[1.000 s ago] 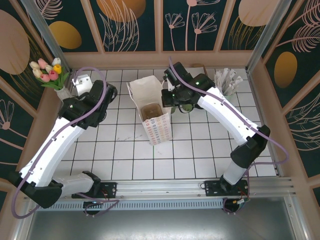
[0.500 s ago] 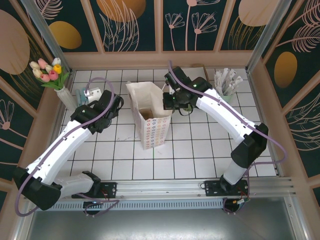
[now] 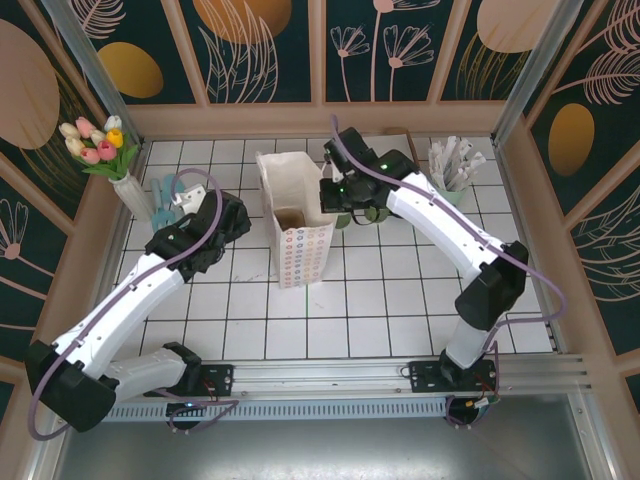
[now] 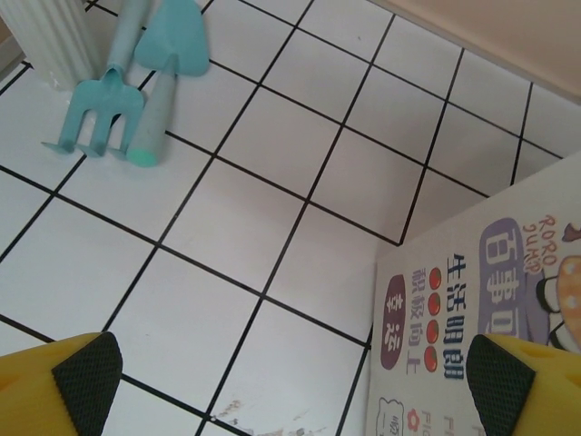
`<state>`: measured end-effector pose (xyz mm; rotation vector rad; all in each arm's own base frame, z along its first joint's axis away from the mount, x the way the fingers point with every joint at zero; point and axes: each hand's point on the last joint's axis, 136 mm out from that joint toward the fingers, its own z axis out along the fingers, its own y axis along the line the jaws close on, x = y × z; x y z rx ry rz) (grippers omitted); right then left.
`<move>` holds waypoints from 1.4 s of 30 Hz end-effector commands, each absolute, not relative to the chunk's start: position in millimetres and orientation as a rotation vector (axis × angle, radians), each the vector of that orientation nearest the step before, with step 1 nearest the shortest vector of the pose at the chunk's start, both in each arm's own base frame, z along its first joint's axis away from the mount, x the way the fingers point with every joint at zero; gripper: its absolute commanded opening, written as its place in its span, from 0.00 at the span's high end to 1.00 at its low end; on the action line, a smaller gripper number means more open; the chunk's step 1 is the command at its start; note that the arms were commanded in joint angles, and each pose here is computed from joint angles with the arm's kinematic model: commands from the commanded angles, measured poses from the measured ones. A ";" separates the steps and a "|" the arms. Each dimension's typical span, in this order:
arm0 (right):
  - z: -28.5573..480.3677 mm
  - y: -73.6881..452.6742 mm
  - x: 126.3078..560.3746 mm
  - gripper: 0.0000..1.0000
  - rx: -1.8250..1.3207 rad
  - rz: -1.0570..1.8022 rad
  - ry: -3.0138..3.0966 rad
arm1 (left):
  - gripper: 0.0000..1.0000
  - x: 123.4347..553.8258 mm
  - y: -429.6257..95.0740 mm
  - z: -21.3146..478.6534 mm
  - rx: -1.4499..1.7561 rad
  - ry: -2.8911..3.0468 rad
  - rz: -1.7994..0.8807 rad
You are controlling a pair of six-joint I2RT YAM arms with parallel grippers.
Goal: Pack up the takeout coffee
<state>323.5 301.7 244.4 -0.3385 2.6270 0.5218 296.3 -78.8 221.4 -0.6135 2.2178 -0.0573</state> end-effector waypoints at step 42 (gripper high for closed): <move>354.6 298.3 327.2 0.01 -0.446 0.533 2.247 | 0.01 289.6 -73.5 274.1 -0.729 1.913 -0.379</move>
